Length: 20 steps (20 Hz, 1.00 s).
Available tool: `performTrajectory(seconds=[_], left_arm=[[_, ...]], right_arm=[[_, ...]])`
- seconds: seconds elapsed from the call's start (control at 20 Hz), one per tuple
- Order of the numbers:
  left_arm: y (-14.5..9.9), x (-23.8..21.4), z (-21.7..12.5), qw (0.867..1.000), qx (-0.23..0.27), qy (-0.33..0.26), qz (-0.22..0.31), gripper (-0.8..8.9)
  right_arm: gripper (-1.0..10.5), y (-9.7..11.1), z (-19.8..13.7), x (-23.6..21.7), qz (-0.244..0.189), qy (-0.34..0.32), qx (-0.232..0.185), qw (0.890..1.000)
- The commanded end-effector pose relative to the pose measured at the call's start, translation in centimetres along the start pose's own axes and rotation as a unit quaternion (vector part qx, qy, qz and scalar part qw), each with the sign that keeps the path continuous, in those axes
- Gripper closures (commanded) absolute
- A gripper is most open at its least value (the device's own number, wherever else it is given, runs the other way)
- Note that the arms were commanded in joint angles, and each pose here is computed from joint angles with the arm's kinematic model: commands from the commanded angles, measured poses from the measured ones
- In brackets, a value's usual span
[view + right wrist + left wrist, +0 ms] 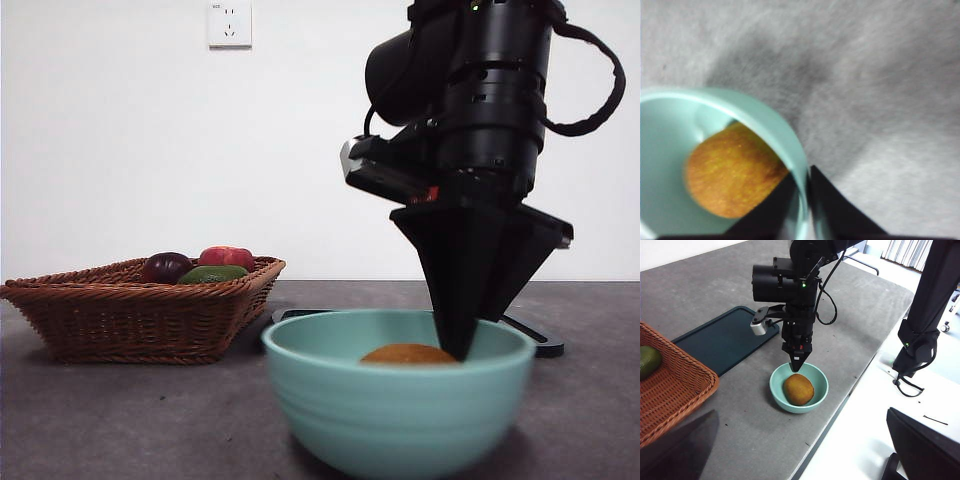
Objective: Pick up the wifruite, put it on the bowl, pick up the plate, put it on desk
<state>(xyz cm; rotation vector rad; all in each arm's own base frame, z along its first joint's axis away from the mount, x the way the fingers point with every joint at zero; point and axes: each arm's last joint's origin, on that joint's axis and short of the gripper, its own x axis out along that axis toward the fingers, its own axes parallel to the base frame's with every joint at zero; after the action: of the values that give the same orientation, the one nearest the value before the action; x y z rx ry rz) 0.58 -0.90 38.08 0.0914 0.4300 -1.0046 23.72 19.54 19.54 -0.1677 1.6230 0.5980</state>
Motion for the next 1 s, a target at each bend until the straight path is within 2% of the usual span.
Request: performTrajectory(seconds=[0.05,0.2,0.3,0.55,0.75,1.0], left_arm=[[0.0,-0.2,0.3,1.000,0.008,-0.008,-0.005,2.51],[0.0,-0.2,0.3,1.000,0.008,-0.008,-0.005,2.51],[0.0,-0.2,0.3,1.000,0.008,-0.008,-0.005,2.51],[0.0,-0.2,0.3,1.000,0.008,-0.008,-0.005,2.51],[0.0,-0.2,0.3,1.000,0.008,-0.008,-0.005,2.51],[0.0,-0.2,0.3,1.000,0.027,-0.009,-0.005,2.51]], right_arm=[[9.4,0.5,0.4,1.3,-0.003,0.017,-0.001,1.000],[9.4,0.9,0.7,1.3,-0.002,0.004,-0.002,1.000],[9.4,0.9,0.9,0.8,-0.021,-0.002,0.003,1.000],[9.4,0.1,2.6,-3.0,-0.047,-0.040,0.013,0.998],[9.4,-1.5,4.9,-6.6,-0.053,-0.075,0.023,0.996],[9.4,-4.4,8.8,-8.5,-0.063,-0.076,0.032,0.995]])
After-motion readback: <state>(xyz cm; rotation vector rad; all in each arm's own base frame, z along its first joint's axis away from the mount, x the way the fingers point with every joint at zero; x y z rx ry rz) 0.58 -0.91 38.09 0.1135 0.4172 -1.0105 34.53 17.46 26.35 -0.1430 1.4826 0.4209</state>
